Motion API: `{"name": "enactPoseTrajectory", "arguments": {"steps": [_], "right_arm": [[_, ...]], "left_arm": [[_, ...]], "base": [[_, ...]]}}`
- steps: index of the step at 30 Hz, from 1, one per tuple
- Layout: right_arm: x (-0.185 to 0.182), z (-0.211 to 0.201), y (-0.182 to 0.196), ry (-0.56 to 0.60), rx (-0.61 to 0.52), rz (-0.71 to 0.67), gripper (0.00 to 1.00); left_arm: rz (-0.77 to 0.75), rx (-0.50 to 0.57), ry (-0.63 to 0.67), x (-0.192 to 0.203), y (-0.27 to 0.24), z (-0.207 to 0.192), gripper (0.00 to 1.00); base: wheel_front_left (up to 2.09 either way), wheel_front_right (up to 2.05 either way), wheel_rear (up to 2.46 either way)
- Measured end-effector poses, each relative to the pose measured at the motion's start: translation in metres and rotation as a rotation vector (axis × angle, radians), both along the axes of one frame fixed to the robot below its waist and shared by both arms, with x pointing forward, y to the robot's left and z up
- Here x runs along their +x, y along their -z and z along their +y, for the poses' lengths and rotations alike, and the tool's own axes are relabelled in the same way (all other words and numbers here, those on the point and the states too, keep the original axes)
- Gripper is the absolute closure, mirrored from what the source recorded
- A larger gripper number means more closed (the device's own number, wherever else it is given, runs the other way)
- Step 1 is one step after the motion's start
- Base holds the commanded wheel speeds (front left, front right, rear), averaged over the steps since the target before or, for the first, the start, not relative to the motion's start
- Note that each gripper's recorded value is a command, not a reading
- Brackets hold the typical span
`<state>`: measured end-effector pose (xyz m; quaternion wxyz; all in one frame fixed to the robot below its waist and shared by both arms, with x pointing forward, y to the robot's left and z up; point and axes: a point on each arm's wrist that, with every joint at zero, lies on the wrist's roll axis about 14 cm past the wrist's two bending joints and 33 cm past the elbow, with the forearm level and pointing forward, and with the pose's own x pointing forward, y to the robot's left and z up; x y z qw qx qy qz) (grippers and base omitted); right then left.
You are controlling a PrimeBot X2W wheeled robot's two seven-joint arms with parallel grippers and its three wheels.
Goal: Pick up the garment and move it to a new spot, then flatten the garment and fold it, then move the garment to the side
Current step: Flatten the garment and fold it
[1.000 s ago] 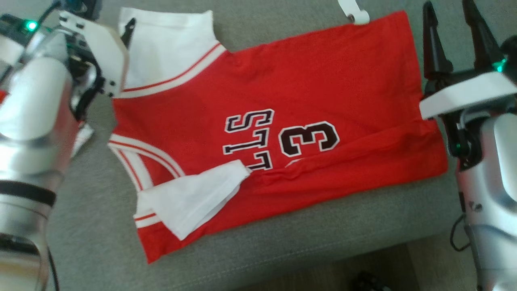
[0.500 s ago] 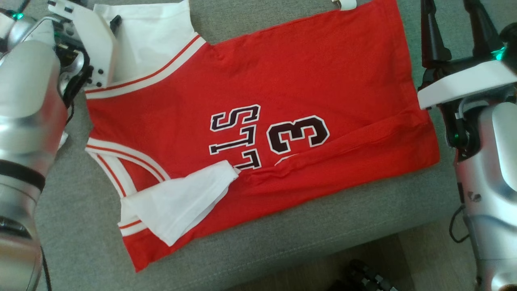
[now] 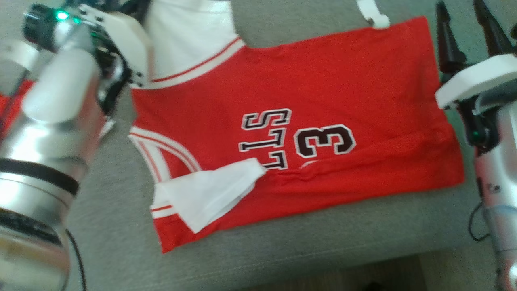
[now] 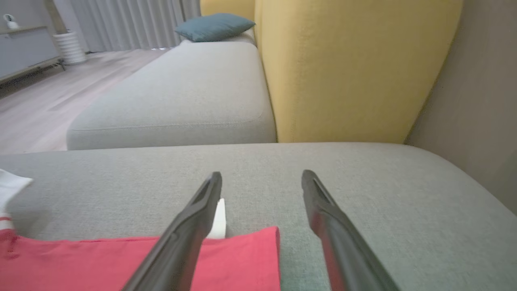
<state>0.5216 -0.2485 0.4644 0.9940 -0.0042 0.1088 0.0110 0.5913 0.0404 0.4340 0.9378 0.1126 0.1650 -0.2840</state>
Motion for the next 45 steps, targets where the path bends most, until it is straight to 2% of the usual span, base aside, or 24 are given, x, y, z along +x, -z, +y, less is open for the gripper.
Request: {"name": "enactPoseTrajectory", "arguments": {"steps": [9, 18, 31, 32, 33, 39, 45], "right_arm": [[0.010, 0.003, 0.031, -0.014, -0.002, 0.203, 0.00], [0.014, 0.004, 0.073, -0.023, -0.031, 0.416, 0.00], [0.022, -0.002, 0.099, -0.016, -0.076, 0.523, 0.00], [0.023, -0.002, 0.098, -0.016, -0.076, 0.528, 0.53], [0.023, -0.002, 0.098, -0.019, -0.078, 0.529, 1.00], [0.028, -0.004, 0.094, -0.017, -0.075, 0.472, 1.00], [0.061, -0.008, 0.054, -0.007, -0.074, 0.261, 1.00]], "left_arm": [[-0.080, -0.054, -0.044, -0.034, -0.020, 0.020, 1.00], [-0.123, -0.074, -0.016, -0.047, -0.034, 0.016, 1.00], [-0.099, -0.052, 0.001, -0.047, -0.020, 0.015, 1.00], [-0.099, -0.053, 0.004, -0.047, -0.020, 0.014, 1.00], [-0.098, -0.051, 0.005, -0.047, -0.020, 0.014, 1.00], [-0.103, -0.041, -0.015, -0.042, -0.017, 0.018, 1.00], [-0.168, -0.057, -0.057, -0.021, -0.032, 0.024, 1.00]], "base": [[0.00, 0.00, 0.00], [0.00, 0.00, 0.00], [0.00, 0.00, 0.00], [0.00, 0.00, 0.00], [0.00, 0.00, 0.00], [0.00, 0.00, 0.00], [0.00, 0.00, 0.00]]}}
